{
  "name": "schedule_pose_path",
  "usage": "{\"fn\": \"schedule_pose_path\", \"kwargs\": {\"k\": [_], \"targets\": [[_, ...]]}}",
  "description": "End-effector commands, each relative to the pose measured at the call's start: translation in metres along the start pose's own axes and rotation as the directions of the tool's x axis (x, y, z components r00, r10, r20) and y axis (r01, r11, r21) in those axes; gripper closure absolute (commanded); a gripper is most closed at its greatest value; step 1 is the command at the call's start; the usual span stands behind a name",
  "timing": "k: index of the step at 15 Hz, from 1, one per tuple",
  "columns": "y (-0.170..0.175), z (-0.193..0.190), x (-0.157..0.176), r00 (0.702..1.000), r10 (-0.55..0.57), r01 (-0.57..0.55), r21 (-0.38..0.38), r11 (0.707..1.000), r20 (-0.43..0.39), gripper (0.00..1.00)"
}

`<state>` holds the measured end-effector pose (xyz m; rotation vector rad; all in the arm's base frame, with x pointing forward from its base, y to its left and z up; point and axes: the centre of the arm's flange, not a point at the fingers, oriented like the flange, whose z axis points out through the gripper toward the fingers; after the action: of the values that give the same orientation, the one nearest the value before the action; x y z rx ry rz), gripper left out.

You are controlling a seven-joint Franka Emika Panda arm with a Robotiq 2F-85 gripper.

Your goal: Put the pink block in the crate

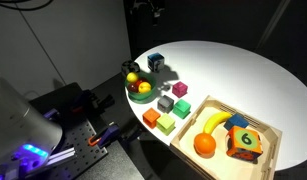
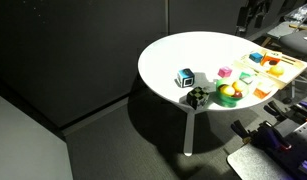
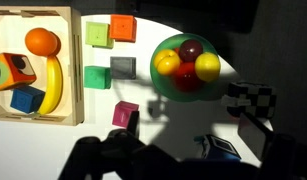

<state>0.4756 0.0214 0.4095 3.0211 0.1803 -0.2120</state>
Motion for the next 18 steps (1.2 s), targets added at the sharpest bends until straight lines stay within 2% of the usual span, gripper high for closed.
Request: {"fn": "schedule_pose_path", "kwargs": {"k": [1,10,18], "targets": [[0.023,0.003,0.024,1.0,0.014,-0.013,0.011,1.0,-0.016,0.0],[0.07,0.02,0.066,0.99,0.123,-0.119,0.058,0.991,-0.071,0.0],[0.106,0.051,0.097,0.979,0.201,-0.198,0.065,0.978,-0.044,0.0]]}}
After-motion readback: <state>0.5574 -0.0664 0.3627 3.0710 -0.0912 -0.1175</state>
